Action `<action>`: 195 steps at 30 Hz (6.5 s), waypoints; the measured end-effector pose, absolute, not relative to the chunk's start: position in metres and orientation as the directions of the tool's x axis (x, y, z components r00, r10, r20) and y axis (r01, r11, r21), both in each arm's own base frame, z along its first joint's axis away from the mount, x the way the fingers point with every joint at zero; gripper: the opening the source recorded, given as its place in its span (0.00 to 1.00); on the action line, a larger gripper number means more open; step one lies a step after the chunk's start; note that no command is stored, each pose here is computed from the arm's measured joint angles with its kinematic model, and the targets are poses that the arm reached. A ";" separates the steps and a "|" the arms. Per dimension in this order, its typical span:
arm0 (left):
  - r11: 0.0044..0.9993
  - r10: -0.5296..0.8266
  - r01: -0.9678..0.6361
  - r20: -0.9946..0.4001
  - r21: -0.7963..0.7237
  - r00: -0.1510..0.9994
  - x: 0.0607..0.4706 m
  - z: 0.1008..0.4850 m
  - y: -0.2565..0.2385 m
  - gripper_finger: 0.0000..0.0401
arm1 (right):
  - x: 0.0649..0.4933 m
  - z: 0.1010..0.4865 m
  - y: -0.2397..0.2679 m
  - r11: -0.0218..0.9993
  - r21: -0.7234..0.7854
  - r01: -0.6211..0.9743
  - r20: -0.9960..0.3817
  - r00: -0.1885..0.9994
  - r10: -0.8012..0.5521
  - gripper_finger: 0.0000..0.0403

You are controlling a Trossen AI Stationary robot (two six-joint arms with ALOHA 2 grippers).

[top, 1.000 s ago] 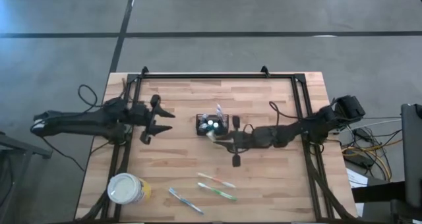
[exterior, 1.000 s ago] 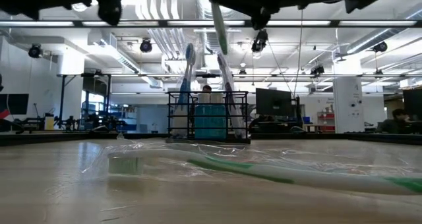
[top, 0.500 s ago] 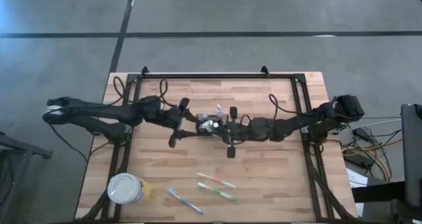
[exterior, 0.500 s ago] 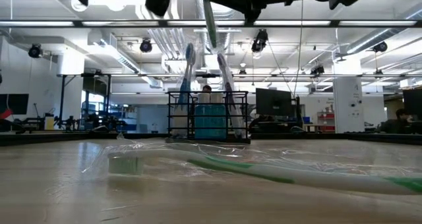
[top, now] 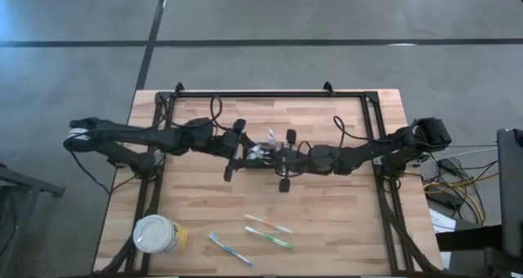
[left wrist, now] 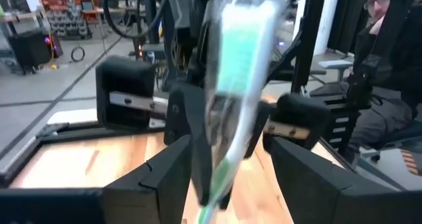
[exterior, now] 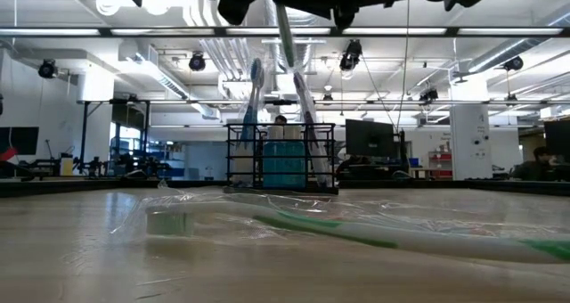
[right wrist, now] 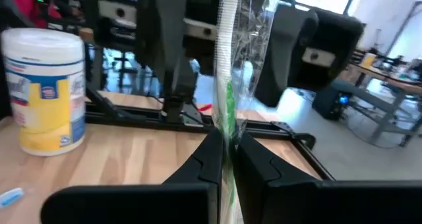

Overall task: Pick & Place toothbrushing station
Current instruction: Put the green toothbrush into the black wire organizer, then put the orange toothbrush into the black wire organizer

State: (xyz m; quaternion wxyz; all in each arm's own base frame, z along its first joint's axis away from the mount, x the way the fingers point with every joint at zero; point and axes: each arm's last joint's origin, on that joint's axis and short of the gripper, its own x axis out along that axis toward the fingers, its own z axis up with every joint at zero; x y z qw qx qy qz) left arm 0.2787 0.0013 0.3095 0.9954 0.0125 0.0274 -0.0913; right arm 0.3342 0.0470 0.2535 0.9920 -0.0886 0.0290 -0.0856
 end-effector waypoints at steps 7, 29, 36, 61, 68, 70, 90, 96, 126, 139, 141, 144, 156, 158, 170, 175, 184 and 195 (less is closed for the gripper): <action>0.982 -0.181 0.183 -0.040 0.044 0.983 0.278 0.313 0.001 0.38 | 0.334 0.253 0.047 0.964 -0.189 0.185 -0.045 0.979 -0.197 0.04; 0.969 -0.211 0.212 -0.023 0.127 0.977 0.277 0.315 -0.005 0.04 | 0.324 0.263 0.053 0.972 -0.173 0.161 -0.026 0.985 -0.168 0.26; 0.967 -0.212 0.214 -0.030 0.136 0.977 0.277 0.314 -0.006 0.04 | 0.296 0.282 0.057 0.980 -0.141 0.138 -0.041 0.989 -0.145 0.43; 0.983 0.046 -0.027 -0.102 0.182 0.994 0.343 0.257 0.012 0.04 | 0.203 0.223 0.074 0.953 -0.146 0.264 0.099 0.963 -0.252 0.03; 0.986 0.071 -0.047 -0.153 0.159 0.986 0.348 0.240 0.014 0.05 | 0.203 0.224 0.074 0.956 -0.137 0.258 0.102 0.964 -0.246 0.03; 0.986 0.083 -0.056 -0.171 0.157 0.982 0.350 0.236 0.015 0.05 | 0.204 0.226 0.075 0.957 -0.131 0.259 0.108 0.963 -0.246 0.03; 0.994 0.039 -0.016 -0.214 0.109 0.976 0.353 0.225 0.016 0.20 | 0.204 0.225 0.075 0.959 -0.135 0.251 0.100 0.966 -0.239 0.03; 0.995 0.026 -0.004 -0.222 0.100 0.975 0.349 0.231 0.016 0.42 | 0.204 0.225 0.075 0.958 -0.136 0.251 0.100 0.966 -0.239 0.03; 0.977 0.034 -0.003 -0.140 0.214 0.990 0.200 0.358 0.008 0.48 | 0.204 0.222 0.075 0.961 -0.123 0.247 0.082 0.968 -0.238 0.03; 0.998 0.041 -0.042 0.037 0.035 0.998 0.110 0.249 0.005 0.02 | 0.204 0.222 0.075 0.966 -0.090 0.242 0.083 0.968 -0.235 0.03; 0.999 0.044 -0.045 0.047 0.023 0.998 0.105 0.231 0.004 0.01 | 0.204 0.222 0.075 0.966 -0.091 0.242 0.081 0.969 -0.235 0.03; 0.999 0.045 -0.046 0.086 0.017 0.995 0.097 0.215 0.004 0.02 | 0.204 0.220 0.075 0.970 -0.104 0.220 0.068 0.975 -0.213 0.03; 0.997 0.069 -0.069 0.007 0.045 0.998 0.095 0.176 0.005 0.01 | 0.204 0.219 0.077 0.981 -0.092 0.170 0.060 0.984 -0.165 0.03; 0.996 0.072 -0.071 -0.012 0.048 0.997 0.096 0.171 0.005 0.01 | 0.204 0.218 0.077 0.981 -0.093 0.169 0.056 0.985 -0.164 0.03; 0.996 0.077 -0.076 -0.019 0.043 0.997 0.097 0.169 0.005 0.01 | 0.183 0.204 0.070 0.997 -0.039 0.066 0.159 0.985 -0.059 0.03; 0.996 0.077 -0.076 -0.022 0.035 0.997 0.097 0.169 0.005 0.02 | 0.171 0.195 0.064 0.998 0.011 0.067 0.167 0.984 -0.068 0.03; 0.996 0.078 -0.077 -0.010 0.051 0.997 0.097 0.169 0.005 0.02 | 0.145 0.202 0.052 0.996 0.010 0.085 0.272 0.959 -0.084 0.03; 0.996 0.078 -0.078 -0.007 0.042 0.997 0.097 0.169 0.005 0.01 | 0.107 0.199 0.032 0.991 0.037 0.130 0.172 0.976 -0.134 0.03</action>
